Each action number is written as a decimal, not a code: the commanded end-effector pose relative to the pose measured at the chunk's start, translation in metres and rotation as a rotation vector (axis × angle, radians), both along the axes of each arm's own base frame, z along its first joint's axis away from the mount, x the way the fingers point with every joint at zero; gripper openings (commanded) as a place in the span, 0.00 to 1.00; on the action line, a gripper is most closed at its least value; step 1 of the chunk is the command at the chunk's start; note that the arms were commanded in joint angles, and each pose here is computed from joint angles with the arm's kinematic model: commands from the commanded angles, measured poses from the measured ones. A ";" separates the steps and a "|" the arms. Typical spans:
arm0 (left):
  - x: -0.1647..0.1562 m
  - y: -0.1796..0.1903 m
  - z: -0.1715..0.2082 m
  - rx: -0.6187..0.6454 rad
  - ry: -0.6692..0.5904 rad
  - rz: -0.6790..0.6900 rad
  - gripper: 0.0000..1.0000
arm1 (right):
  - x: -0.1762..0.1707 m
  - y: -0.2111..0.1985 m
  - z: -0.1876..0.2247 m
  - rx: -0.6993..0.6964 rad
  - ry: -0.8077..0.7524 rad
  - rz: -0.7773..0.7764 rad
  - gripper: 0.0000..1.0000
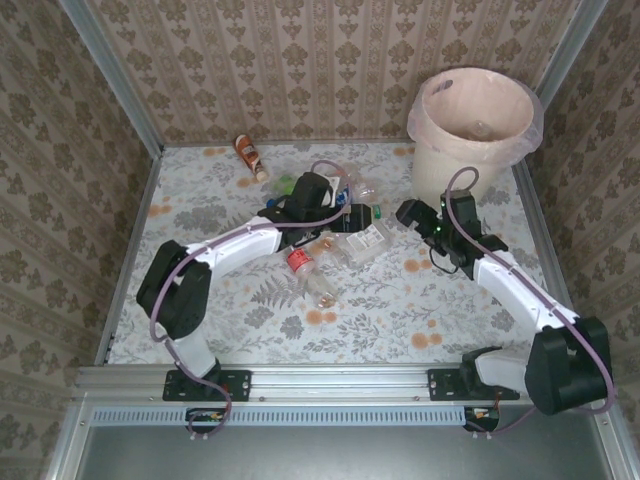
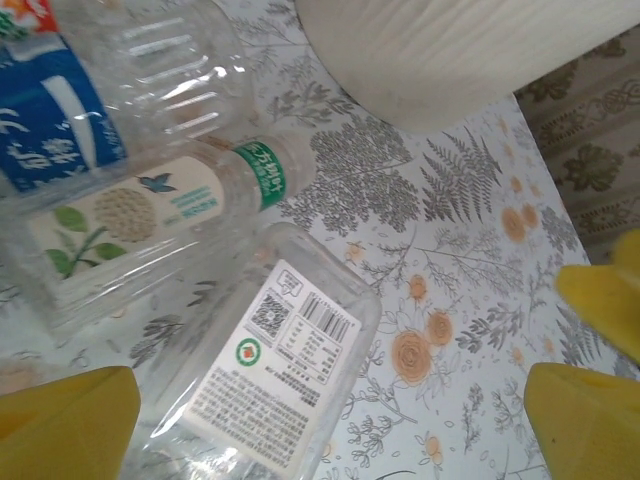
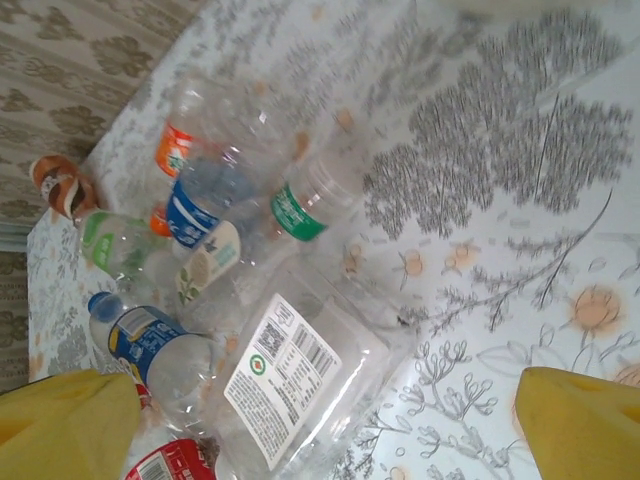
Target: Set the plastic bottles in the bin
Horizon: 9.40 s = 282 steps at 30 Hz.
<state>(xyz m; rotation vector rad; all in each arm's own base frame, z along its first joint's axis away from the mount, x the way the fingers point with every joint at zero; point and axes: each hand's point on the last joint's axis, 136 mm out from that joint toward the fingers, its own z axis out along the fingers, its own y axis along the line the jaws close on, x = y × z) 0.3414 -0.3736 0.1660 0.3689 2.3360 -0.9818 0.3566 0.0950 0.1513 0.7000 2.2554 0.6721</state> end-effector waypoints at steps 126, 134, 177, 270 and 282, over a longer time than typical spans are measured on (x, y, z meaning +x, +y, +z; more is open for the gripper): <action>-0.007 0.218 -0.024 0.204 -0.004 0.780 1.00 | -0.070 -0.054 -0.132 -0.087 0.824 -0.428 0.98; -0.005 0.215 -0.024 0.202 0.001 0.775 1.00 | -0.065 -0.055 -0.119 -0.102 0.754 -0.382 0.82; -0.011 0.218 -0.005 0.142 -0.030 0.775 1.00 | 0.114 -0.054 0.279 -0.252 -0.696 0.024 0.70; 0.155 0.286 -0.026 0.310 0.120 0.868 0.94 | -0.017 0.003 0.220 -0.131 -0.764 0.322 1.00; 0.236 0.289 -0.056 0.464 0.104 0.854 0.93 | -0.022 0.017 0.207 -0.125 -0.725 0.352 1.00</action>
